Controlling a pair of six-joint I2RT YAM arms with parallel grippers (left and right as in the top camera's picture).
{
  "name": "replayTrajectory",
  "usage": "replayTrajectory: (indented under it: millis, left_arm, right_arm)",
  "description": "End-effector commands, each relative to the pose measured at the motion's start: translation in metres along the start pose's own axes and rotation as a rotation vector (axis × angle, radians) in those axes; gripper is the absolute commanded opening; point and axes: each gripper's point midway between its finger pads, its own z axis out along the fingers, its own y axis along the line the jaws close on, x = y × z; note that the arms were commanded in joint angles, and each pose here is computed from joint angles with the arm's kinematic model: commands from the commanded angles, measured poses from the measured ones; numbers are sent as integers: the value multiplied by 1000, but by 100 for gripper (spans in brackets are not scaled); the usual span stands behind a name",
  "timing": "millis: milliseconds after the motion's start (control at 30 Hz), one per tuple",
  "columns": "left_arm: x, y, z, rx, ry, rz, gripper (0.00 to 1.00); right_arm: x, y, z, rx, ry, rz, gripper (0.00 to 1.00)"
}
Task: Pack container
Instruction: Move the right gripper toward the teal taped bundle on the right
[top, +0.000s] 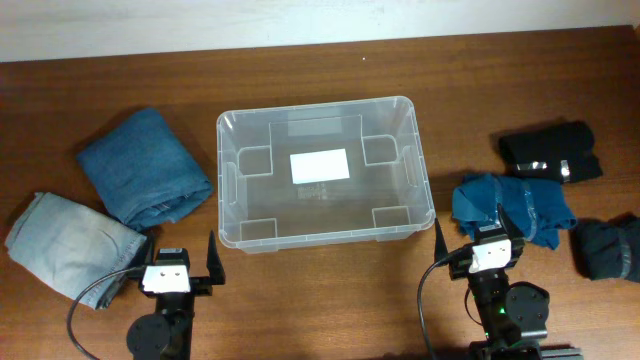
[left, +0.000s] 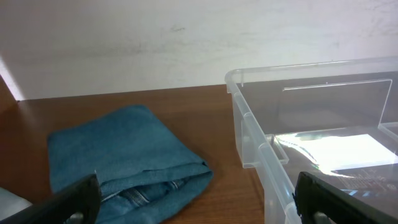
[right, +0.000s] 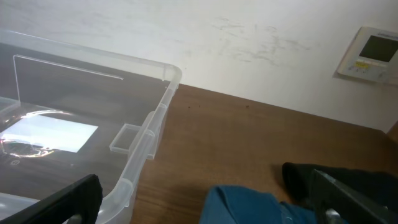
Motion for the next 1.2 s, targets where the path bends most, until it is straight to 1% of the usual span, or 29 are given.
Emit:
replayTrajectory:
  millis: [0,900,967,1033,1167]
  left_arm:
    - [0,-1,0,8,-4,19,99]
    - [0,-1,0,8,-4,19,99]
    - [1,-1,0,7,-4,19,99]
    - [1,-1,0,8,-4,19,99]
    - [1,-1,0,8,-4,19,99]
  right_arm:
    - [2,1,0,-4,-3,4,98]
    - [2,1,0,-3,-3,4,99]
    - [3,-4,0,25,3,-15,99]
    - [6,-21,-1,123,29,-77,99]
    - [8,-24,-2,138,38,-77,98]
